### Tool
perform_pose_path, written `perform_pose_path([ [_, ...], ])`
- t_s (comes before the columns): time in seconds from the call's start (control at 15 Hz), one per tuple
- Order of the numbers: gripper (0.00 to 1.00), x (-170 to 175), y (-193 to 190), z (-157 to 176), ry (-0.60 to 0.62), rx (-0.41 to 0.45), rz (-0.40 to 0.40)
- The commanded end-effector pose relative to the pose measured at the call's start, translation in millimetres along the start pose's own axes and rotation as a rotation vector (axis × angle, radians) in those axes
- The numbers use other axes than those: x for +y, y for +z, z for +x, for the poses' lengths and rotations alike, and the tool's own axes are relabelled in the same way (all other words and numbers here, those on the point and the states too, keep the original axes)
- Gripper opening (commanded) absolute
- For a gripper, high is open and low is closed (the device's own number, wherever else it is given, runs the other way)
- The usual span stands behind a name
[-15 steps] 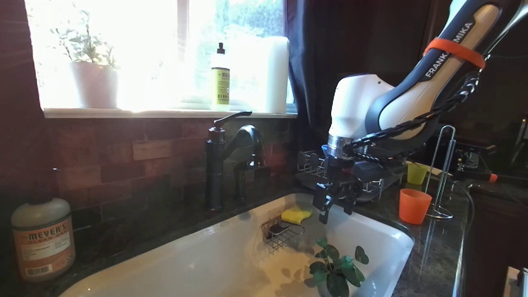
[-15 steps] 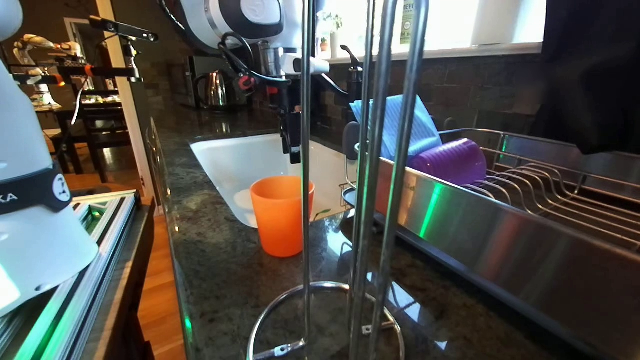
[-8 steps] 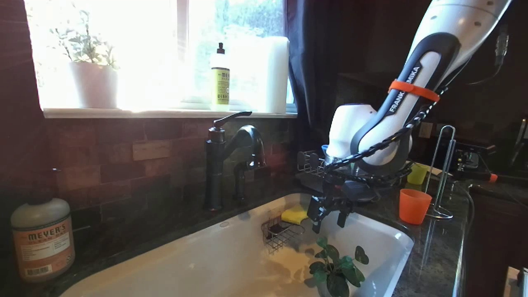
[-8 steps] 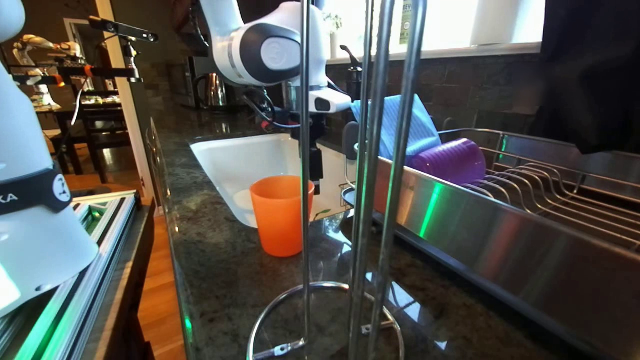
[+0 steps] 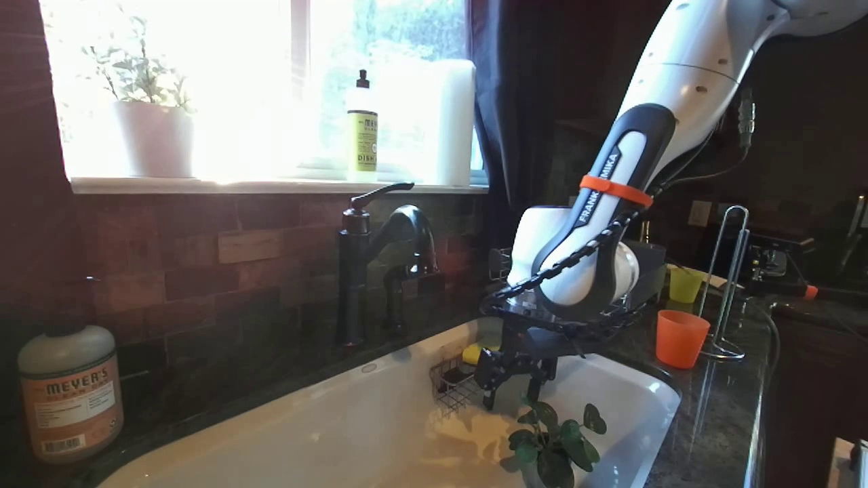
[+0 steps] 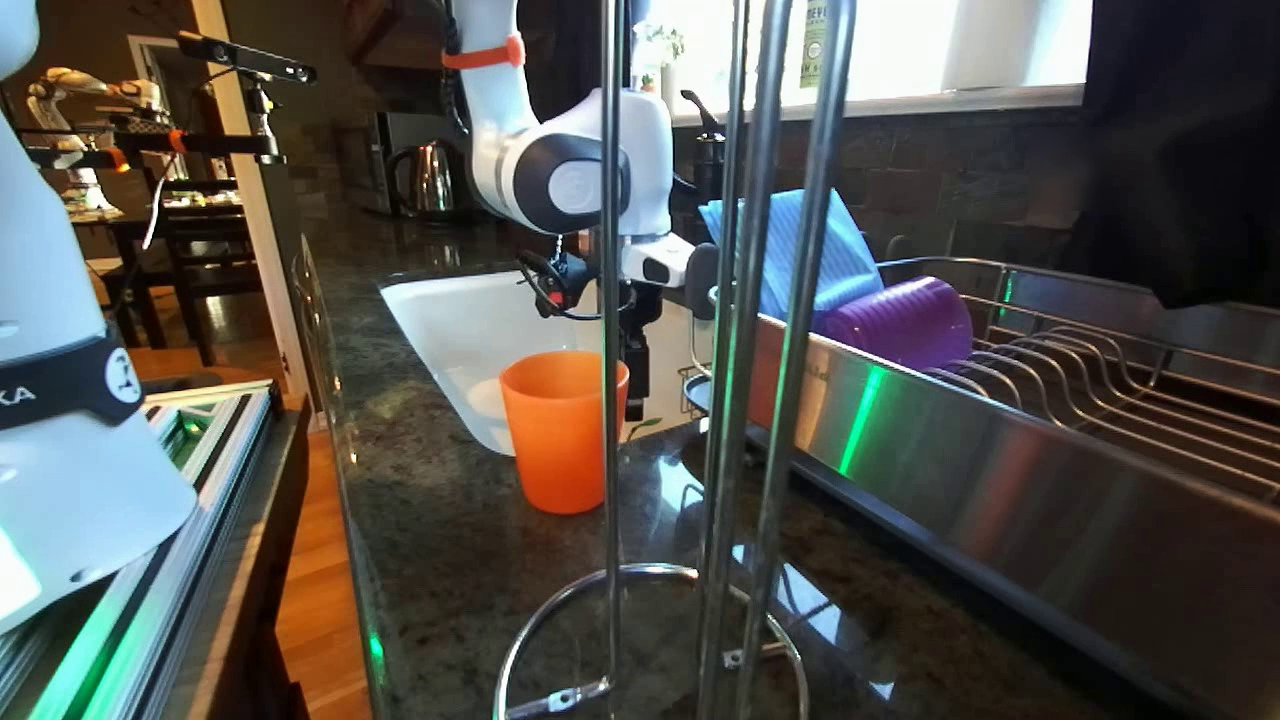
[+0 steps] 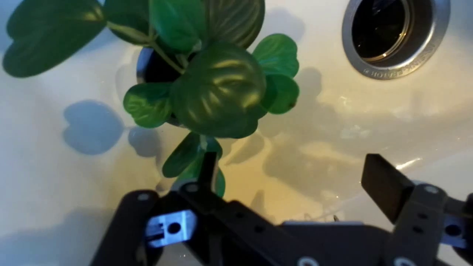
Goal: Pick up a flower pot from the sink and put it behind the tap
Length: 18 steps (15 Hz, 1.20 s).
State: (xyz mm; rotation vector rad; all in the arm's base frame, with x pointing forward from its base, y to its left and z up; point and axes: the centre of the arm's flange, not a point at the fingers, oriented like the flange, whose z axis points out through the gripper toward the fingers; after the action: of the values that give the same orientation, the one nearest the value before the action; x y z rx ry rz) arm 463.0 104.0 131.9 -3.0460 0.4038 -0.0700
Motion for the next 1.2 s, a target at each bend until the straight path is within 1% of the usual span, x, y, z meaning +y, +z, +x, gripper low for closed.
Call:
perform_pose_path([
  [0.0,1.00,-13,26,-9,0.084,-0.027,0.031],
  [0.27,1.00,-16,43,-28,0.166,-0.069,-0.002],
  [0.47,1.00,-9,59,-38,0.200,-0.094,-0.040],
  [0.87,0.99,8,80,-40,0.208,-0.101,-0.118],
  [1.0,0.90,9,83,-38,0.198,-0.096,-0.130],
  [1.07,0.70,8,85,-36,0.190,-0.094,-0.134],
  [1.13,0.66,9,87,-35,0.186,-0.094,-0.139],
])
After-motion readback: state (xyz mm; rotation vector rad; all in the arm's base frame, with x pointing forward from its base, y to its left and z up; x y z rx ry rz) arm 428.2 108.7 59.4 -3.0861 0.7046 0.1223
